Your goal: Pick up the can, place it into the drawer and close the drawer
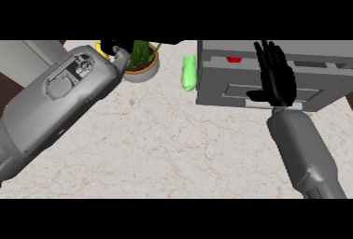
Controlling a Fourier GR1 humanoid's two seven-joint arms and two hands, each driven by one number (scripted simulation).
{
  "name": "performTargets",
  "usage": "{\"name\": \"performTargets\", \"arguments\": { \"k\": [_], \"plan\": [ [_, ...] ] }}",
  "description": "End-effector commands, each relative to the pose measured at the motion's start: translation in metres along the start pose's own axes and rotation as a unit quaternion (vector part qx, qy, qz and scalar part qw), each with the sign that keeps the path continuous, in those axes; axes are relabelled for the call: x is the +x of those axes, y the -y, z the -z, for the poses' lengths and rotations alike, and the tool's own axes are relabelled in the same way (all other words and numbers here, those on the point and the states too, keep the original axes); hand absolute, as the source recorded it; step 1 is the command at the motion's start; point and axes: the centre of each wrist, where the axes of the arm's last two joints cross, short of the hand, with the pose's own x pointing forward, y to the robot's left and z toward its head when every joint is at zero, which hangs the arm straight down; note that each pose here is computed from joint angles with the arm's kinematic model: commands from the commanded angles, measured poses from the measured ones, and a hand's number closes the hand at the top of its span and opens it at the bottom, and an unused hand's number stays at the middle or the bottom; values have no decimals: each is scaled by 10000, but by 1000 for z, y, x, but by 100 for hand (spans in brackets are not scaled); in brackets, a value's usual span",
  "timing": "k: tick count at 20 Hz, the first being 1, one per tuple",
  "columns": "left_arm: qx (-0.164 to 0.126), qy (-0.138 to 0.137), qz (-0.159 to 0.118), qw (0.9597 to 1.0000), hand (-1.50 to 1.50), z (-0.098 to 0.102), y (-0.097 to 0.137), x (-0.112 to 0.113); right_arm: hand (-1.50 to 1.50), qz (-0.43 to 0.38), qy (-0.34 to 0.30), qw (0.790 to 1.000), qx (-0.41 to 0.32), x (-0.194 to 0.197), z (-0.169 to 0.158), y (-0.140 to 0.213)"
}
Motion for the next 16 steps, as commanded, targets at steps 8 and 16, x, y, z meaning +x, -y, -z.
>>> {"name": "performTargets", "arguments": {
  "k": [8, 16],
  "plan": [
    [-28, -91, 86, 9999, -150, -29, -31, -35, -150, 9, -176, 9998, -55, 15, 30, -20],
    [-156, -95, 42, 9998, -150, -39, -34, -37, -150, 28, -253, 9992, -294, 30, 80, 12]
  ]
}}
